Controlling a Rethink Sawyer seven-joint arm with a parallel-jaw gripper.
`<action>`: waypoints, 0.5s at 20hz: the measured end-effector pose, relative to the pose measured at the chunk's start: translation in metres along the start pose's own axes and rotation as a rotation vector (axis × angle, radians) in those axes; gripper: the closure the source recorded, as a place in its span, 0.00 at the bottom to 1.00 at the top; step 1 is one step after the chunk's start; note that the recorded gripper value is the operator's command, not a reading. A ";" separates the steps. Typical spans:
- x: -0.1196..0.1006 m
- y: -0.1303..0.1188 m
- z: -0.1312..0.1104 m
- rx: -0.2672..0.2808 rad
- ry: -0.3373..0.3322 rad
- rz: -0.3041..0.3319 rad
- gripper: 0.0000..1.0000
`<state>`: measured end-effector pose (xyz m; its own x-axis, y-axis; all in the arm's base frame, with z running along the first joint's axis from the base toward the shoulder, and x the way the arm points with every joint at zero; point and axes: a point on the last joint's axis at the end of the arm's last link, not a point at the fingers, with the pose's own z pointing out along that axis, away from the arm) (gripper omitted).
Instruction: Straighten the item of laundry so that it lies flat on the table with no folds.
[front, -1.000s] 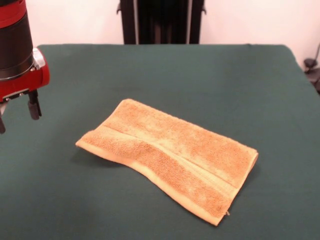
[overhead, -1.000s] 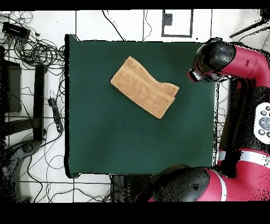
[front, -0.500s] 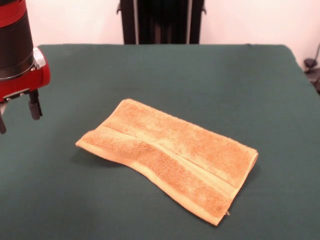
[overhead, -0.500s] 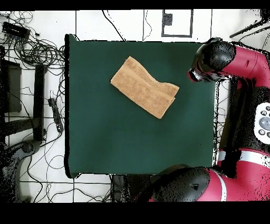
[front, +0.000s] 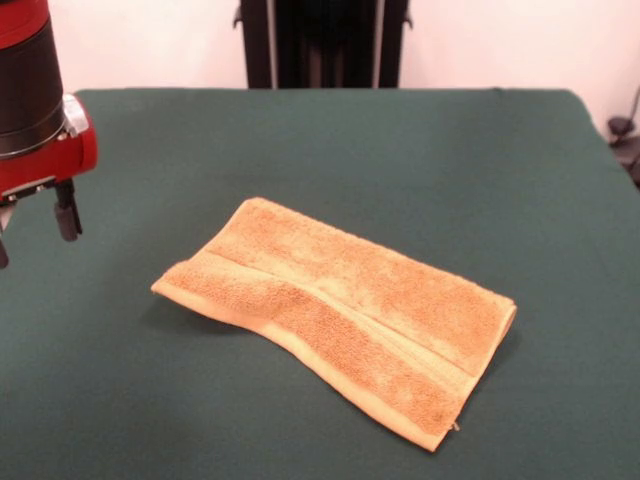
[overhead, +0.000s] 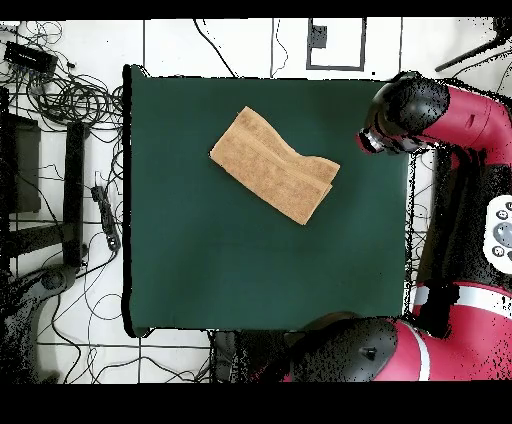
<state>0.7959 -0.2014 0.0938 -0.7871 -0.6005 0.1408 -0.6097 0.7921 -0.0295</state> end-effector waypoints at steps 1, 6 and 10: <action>0.000 -0.001 0.000 0.005 -0.003 0.006 0.00; 0.003 -0.009 -0.003 0.042 -0.030 0.068 0.00; 0.004 -0.014 -0.005 0.070 -0.051 0.117 0.00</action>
<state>0.8017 -0.2150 0.0994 -0.8556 -0.5111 0.0818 -0.5175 0.8484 -0.1117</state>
